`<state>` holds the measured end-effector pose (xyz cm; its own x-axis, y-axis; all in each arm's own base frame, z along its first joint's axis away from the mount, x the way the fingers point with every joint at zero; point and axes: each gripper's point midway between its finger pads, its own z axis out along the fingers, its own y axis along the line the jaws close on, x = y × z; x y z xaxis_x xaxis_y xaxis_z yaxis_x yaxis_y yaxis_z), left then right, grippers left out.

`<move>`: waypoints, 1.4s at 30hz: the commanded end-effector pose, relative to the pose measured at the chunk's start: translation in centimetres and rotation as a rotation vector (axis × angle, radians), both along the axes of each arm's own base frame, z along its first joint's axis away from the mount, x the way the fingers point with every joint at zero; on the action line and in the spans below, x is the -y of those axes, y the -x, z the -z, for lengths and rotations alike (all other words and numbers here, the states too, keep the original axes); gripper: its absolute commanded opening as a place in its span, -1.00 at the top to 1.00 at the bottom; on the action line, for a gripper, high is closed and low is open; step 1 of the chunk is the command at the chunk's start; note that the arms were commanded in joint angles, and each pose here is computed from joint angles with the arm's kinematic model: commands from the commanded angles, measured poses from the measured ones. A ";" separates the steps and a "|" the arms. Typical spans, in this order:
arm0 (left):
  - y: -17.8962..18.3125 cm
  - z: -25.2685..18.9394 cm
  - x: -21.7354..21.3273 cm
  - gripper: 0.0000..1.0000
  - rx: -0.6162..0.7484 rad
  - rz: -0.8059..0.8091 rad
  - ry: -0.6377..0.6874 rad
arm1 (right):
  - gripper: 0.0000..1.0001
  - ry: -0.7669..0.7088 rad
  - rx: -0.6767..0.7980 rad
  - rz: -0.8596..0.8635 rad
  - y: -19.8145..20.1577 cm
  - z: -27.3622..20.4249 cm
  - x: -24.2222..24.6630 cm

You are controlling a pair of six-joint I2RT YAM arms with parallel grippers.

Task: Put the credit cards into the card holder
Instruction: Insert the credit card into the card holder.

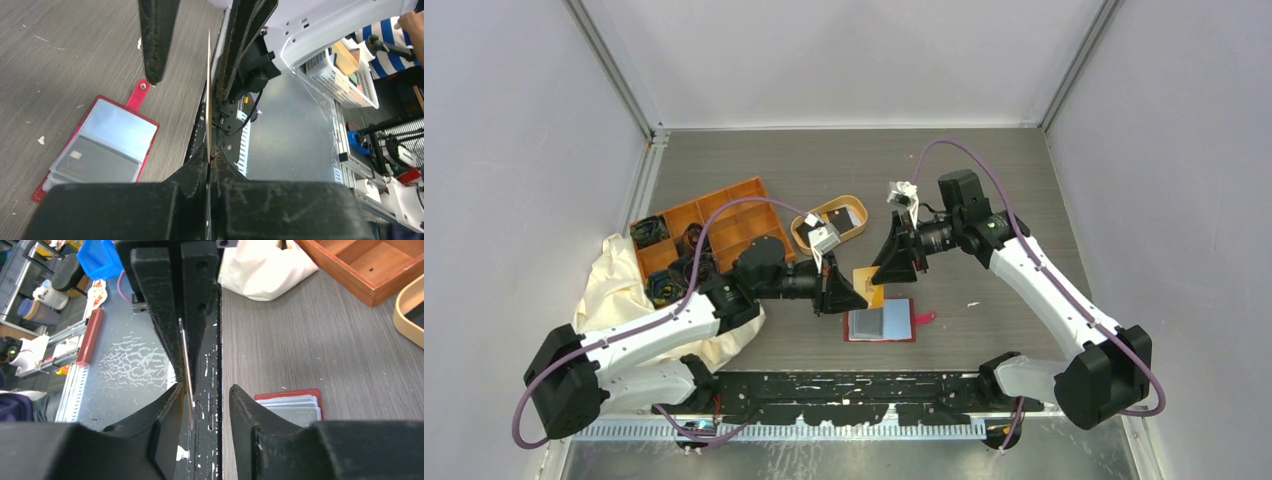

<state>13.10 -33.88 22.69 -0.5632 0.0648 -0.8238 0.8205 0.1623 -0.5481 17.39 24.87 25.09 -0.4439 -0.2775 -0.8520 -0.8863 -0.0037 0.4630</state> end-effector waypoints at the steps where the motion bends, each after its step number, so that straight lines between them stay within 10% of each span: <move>1: 0.5 -1.7 0.4 1.00 0.055 0.073 0.014 | 0.27 -0.049 0.033 -0.060 0.8 -0.9 -0.5; 6: 0.0 -1.1 0.3 0.97 0.056 0.051 -0.026 | 0.93 -0.045 0.012 -0.061 0.8 -1.1 -0.5; 14: -3.7 3.6 -4.2 -0.15 -0.070 -0.372 -0.103 | 0.99 0.089 -0.234 0.294 -4.0 4.2 1.9; 26: -4.2 10.4 -5.0 -0.23 -0.266 -0.593 -0.205 | 0.98 0.309 -0.575 0.711 -6.6 14.1 6.1; 42: -4.9 14.4 -2.8 -0.21 -0.315 -0.612 -0.335 | 0.98 0.321 -0.683 0.702 -5.0 18.0 6.7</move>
